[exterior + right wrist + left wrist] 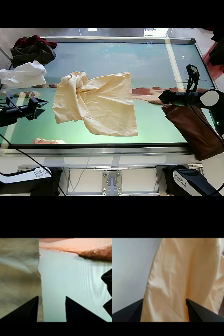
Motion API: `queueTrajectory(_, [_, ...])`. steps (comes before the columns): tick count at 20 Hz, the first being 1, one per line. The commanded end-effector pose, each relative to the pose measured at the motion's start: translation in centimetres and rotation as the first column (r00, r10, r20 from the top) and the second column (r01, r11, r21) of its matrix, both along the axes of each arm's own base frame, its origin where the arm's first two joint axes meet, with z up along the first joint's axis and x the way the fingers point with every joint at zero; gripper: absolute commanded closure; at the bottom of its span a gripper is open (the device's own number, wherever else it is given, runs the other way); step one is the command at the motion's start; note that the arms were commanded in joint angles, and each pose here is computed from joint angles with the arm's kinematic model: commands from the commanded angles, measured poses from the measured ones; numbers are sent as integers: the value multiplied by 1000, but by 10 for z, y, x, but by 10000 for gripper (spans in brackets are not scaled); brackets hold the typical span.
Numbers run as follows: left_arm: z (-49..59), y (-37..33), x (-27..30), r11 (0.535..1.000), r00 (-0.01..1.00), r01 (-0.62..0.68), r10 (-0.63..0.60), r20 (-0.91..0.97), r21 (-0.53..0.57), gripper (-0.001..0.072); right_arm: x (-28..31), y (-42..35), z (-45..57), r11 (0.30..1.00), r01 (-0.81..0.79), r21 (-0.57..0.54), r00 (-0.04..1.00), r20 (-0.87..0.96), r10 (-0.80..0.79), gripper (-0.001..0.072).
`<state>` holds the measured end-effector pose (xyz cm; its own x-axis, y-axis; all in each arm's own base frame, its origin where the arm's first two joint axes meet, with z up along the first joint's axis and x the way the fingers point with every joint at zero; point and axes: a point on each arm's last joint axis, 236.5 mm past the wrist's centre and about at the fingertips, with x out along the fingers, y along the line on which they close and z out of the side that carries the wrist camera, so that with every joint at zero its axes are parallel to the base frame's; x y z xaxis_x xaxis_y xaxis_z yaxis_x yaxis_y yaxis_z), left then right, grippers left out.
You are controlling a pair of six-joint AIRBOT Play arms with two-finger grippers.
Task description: Fold the shirts.
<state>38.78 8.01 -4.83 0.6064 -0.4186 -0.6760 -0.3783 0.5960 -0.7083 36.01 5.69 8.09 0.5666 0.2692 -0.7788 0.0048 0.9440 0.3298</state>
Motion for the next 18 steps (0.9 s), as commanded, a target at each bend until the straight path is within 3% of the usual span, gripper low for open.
queueTrajectory(1, [-18, 3, 4, 997, 998, 30, -25, -59, 76, 107, -2, 0, 6, 1000, 21, 15, 1000, 11, -21, 301])
queueTrajectory(2, [-26, 0, -1, 995, 995, 52, -43, -94, 91, 136, -2, 0, 6, 1000, 23, 18, 1000, 11, -23, 302])
queueTrajectory(10, [-58, -42, 4, 984, 970, 178, -172, -172, 23, 137, -4, 1, 5, 999, 38, 32, 999, -7, -37, 301])
queueTrajectory(11, [-56, -45, 9, 982, 970, 186, -178, -164, 29, 171, -6, 1, 4, 999, 35, 32, 999, -15, -34, 302])
queueTrajectory(14, [-48, -53, 28, 983, 978, 179, -173, -120, 47, 420, -21, 6, -7, 999, 15, 38, 996, -88, -12, 302])
queueTrajectory(16, [-45, -66, 26, 973, 968, 228, -223, -116, 35, 688, -45, 12, -33, 997, 33, 74, 977, -211, -17, 302])
queueTrajectory(18, [-42, -74, 22, 966, 960, 257, -254, -120, 12, 692, -82, 29, -77, 981, 106, 160, 921, -387, -37, 302])
